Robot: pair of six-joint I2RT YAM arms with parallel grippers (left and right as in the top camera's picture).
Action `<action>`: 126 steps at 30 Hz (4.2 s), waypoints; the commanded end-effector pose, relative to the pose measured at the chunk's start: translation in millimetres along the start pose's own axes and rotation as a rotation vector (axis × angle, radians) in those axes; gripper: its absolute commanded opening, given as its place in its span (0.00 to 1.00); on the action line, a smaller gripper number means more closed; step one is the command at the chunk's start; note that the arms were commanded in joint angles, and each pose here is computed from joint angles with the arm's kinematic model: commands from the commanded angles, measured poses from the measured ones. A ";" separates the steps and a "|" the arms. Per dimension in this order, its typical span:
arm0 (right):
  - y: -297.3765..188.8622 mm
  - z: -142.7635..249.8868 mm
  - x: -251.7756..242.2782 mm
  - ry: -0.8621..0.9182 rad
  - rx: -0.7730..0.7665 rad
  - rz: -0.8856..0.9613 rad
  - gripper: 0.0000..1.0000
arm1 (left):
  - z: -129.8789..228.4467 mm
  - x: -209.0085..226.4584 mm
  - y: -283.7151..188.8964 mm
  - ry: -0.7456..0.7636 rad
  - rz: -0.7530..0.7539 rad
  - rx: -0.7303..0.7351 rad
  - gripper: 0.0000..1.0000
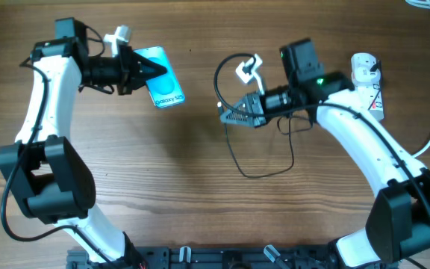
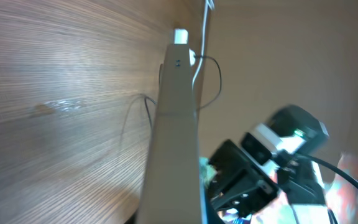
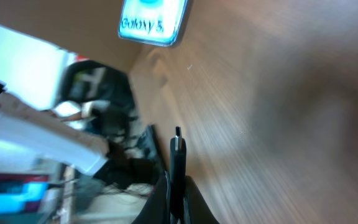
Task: Plug charger to phone and switch on socket
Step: 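Carry the plug to the phone's bottom port held by left gripper, then push the USB-C plug into the phone's charging port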
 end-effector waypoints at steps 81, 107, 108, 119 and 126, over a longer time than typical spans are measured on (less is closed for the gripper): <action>32.1 -28.4 38.4 0.045 -0.090 -0.242 0.04 | 14.9 -65.5 31.8 0.237 0.365 0.129 0.04; 18.8 -45.3 38.2 0.024 -0.180 -0.227 0.04 | 21.3 -72.1 41.4 0.269 0.396 0.161 0.04; 17.4 -45.8 37.3 0.033 -0.183 -0.225 0.04 | 21.3 -72.1 41.4 0.269 0.396 0.161 0.04; 6.7 -59.5 43.2 0.001 -0.254 -0.236 0.05 | 24.5 -74.0 48.1 0.277 0.391 0.178 0.04; 4.2 -60.1 42.5 -0.001 -0.258 -0.237 0.04 | 24.6 -74.0 48.0 0.275 0.391 0.178 0.04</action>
Point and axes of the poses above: each gripper's point midway between its finger pads, its own y axis out along the fingers, its own x axis along the line the jaws close on, z = x × y, the point moved 7 cm from there along -y, back along the fingers
